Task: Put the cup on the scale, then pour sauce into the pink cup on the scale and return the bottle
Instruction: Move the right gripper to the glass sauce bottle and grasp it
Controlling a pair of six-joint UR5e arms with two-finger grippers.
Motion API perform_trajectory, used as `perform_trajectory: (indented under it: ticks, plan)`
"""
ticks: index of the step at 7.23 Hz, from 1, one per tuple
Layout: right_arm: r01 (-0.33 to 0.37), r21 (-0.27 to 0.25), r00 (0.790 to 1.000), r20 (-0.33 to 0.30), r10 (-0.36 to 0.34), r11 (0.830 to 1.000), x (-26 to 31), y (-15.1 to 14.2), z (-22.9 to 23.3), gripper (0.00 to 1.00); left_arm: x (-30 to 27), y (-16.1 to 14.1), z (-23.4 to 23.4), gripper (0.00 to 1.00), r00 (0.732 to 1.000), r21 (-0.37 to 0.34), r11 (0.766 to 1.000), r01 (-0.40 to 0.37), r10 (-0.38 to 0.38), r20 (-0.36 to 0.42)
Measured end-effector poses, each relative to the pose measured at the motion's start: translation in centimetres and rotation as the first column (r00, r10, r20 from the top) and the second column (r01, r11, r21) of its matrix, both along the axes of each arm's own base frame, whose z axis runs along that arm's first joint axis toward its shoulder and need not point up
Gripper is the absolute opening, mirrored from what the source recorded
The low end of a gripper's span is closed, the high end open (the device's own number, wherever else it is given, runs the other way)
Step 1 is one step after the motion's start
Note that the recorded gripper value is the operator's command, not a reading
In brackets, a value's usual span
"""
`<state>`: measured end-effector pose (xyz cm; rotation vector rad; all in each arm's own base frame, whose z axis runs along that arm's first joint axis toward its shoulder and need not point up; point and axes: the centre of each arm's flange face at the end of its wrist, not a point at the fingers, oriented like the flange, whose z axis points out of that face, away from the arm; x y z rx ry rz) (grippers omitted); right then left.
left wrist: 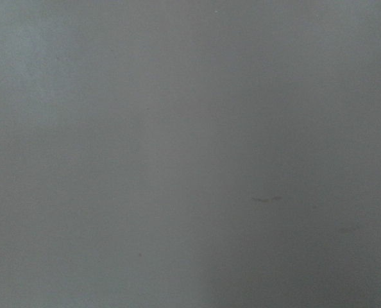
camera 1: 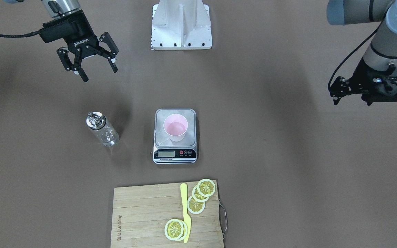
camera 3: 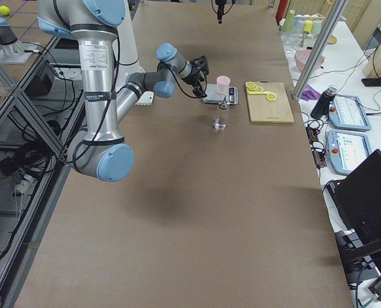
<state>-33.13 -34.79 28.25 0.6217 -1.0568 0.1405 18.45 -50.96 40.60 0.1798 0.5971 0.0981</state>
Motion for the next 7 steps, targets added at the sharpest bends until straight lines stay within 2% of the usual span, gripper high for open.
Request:
perform_trajectory:
  ticks: [1, 3, 4, 6, 7]
  plan:
    - [-0.005, 0.025, 1.0, 0.014, 0.004, 1.0, -0.2, -0.2, 2.9, 1.0, -1.6, -0.6, 1.8, 0.99, 0.999, 0.032, 0.999, -0.003, 0.002, 0.038]
    - [0.019, 0.089, 0.998, -0.057, -0.013, 0.996, 0.3, -0.1, 7.3, 1.0, -3.8, -1.7, 3.6, 0.99, 0.996, 0.08, 0.997, -0.017, 0.01, 0.086]
    - [0.002, 0.114, 0.995, -0.099, 0.009, 0.993, 0.3, -0.4, 8.5, 1.0, -4.7, -2.3, 3.6, 0.99, 0.994, 0.11, 0.993, -0.048, 0.036, 0.102]
    - [-0.029, 0.169, 0.982, -0.177, 0.059, 0.985, -0.7, -1.4, 10.3, 1.0, -8.5, -3.5, 5.1, 0.99, 0.974, 0.189, 0.965, -0.183, 0.151, 0.169]
    - [-0.04, 0.19, 0.981, -0.178, 0.074, 0.981, -1.5, -2.0, 11.0, 1.0, -10.0, -3.8, 5.8, 0.99, 0.968, 0.198, 0.958, -0.205, 0.169, 0.187]
